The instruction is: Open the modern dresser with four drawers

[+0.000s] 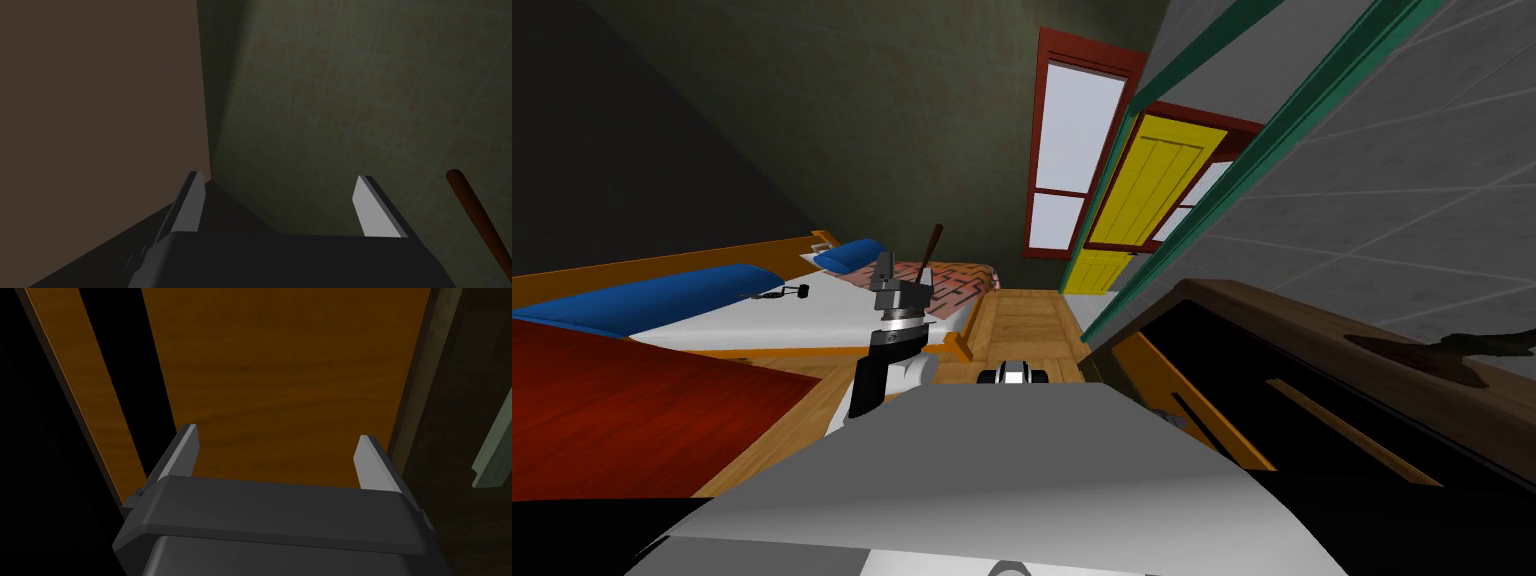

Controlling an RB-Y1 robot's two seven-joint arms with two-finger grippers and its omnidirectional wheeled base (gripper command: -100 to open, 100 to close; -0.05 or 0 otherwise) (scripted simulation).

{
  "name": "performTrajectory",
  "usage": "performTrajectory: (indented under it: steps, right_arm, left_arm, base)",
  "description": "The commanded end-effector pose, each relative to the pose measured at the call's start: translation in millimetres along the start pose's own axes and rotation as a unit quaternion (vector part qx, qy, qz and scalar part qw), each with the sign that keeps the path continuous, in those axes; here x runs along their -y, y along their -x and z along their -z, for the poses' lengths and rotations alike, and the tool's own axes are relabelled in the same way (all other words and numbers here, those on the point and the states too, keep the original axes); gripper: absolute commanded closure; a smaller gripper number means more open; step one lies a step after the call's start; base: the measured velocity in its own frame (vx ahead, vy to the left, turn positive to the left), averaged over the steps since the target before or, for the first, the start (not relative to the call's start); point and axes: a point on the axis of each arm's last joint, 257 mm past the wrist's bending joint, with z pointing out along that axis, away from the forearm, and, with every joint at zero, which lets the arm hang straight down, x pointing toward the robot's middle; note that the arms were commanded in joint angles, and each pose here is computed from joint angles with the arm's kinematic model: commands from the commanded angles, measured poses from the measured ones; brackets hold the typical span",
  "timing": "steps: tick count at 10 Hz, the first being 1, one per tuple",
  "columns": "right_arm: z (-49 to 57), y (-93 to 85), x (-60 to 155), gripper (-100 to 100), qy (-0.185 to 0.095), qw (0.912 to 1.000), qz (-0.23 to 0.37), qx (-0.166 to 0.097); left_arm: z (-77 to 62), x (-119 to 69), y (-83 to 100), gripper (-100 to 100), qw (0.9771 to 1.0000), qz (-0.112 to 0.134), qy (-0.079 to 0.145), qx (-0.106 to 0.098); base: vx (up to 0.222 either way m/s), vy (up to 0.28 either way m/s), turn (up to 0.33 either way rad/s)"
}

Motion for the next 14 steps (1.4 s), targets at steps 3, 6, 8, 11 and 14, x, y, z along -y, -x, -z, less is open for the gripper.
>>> performTrajectory:
  steps: [3,6,8,11,14]
  right_arm:
    - [-12.3,-2.1,27.8,-100,-0.049,0.9985,0.023,-0.001]
    - [-12.1,-1.6,27.7,-100,-0.049,0.9985,0.023,-0.001]
    - [-15.8,0.1,38.3,-100,-0.066,0.9974,0.029,-0.001]
    - [-20.8,3.7,53.9,-100,-0.090,0.9953,0.035,0.000]
    - [-20.7,3.7,54.0,-100,-0.090,0.9953,0.036,0.000]
  left_arm:
    - [0.0,0.0,0.0,0,1.0000,0.000,0.000,0.000]
    - [0.0,0.0,0.0,0,1.0000,0.000,0.000,0.000]
    - [0.0,0.0,0.0,0,1.0000,0.000,0.000,0.000]
    - [0.0,0.0,0.0,0,1.0000,0.000,0.000,0.000]
    - [0.0,0.0,0.0,0,1.0000,0.000,0.000,0.000]
  base:
    - [0.009,0.017,0.111]
    - [0.010,0.015,0.011]
    - [0.006,0.015,0.090]
    - [0.012,0.017,0.064]
    - [0.003,0.007,-0.005]
